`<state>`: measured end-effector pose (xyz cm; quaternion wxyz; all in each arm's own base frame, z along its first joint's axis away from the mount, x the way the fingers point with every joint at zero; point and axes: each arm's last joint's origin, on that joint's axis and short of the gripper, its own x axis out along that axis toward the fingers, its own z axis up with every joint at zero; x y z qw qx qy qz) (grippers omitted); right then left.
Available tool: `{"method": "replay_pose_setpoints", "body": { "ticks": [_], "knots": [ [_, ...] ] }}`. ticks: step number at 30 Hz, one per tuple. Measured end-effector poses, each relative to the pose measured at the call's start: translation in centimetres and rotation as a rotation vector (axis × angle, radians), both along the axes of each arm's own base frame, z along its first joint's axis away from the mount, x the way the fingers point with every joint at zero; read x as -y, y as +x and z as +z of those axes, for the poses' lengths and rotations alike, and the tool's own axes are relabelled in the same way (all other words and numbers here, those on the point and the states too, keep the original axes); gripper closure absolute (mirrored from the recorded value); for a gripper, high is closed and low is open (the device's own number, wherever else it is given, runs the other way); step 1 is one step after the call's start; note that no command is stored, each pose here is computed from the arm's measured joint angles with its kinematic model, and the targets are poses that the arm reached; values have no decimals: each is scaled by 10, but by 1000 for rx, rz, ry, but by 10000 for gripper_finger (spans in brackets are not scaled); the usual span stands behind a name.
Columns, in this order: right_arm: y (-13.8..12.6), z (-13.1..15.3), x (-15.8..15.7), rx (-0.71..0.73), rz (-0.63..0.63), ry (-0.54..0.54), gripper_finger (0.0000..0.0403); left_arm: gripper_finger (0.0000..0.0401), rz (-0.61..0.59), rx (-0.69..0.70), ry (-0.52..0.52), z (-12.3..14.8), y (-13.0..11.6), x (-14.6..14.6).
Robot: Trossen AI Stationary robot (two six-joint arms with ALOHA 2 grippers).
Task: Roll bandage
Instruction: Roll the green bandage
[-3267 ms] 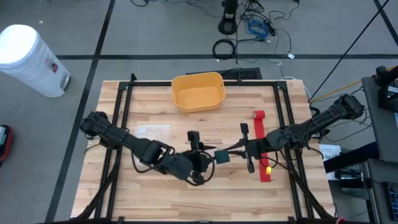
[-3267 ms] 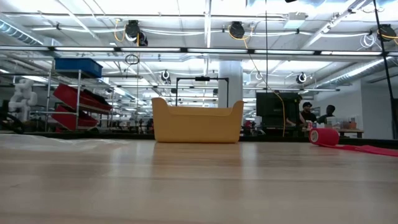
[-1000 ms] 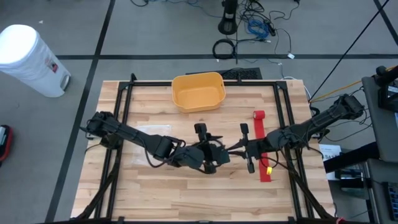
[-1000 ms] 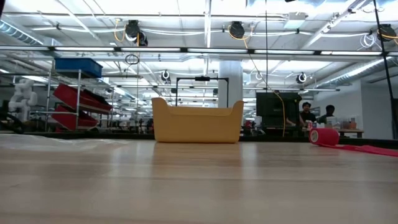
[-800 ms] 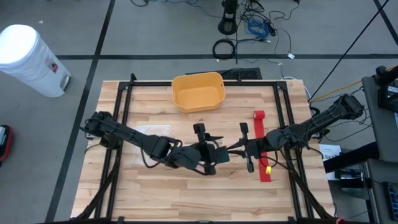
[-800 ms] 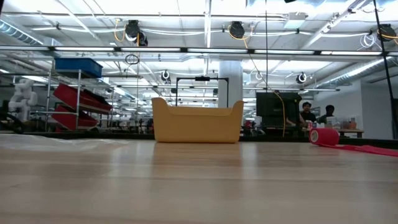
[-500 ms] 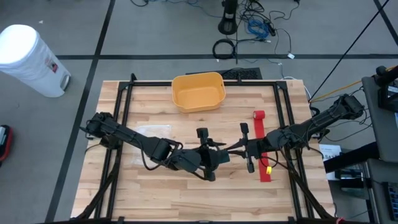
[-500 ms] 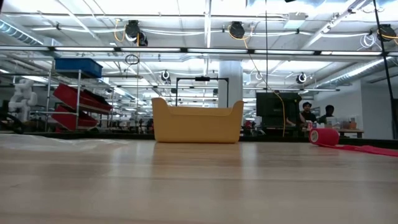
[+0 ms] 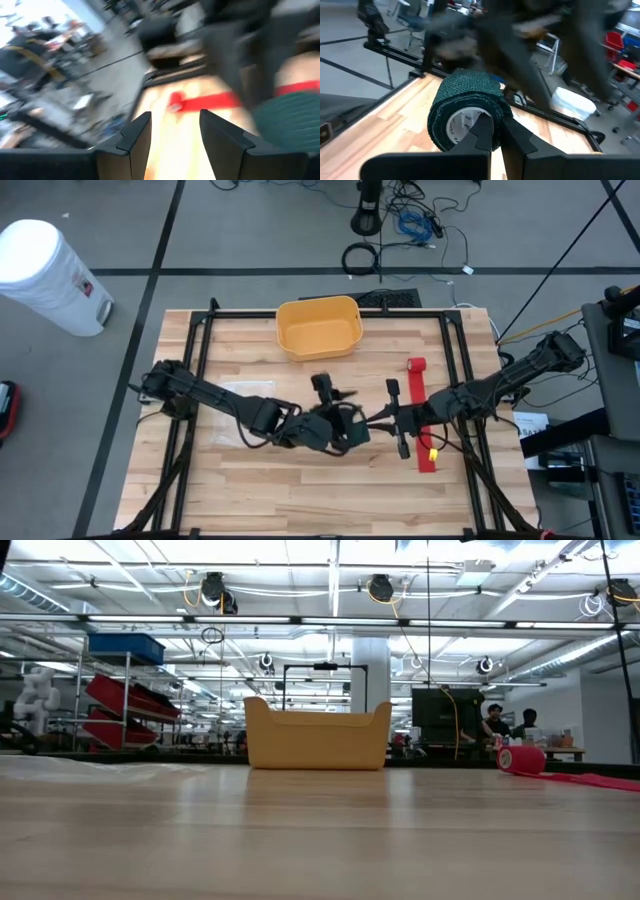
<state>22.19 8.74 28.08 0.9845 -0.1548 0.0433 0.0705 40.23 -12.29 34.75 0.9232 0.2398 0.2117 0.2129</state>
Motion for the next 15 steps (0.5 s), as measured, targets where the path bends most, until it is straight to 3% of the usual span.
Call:
{"method": "replay_pose_setpoints", "body": {
  "ticks": [4, 15],
  "knots": [
    [0, 0, 0, -2, -4, -1, 392, 228, 88, -64, 49, 4, -14, -7],
    [0, 0, 0, -4, -5, 1, 392, 228, 141, -217, -62, 15, -80, -9]
  ]
}}
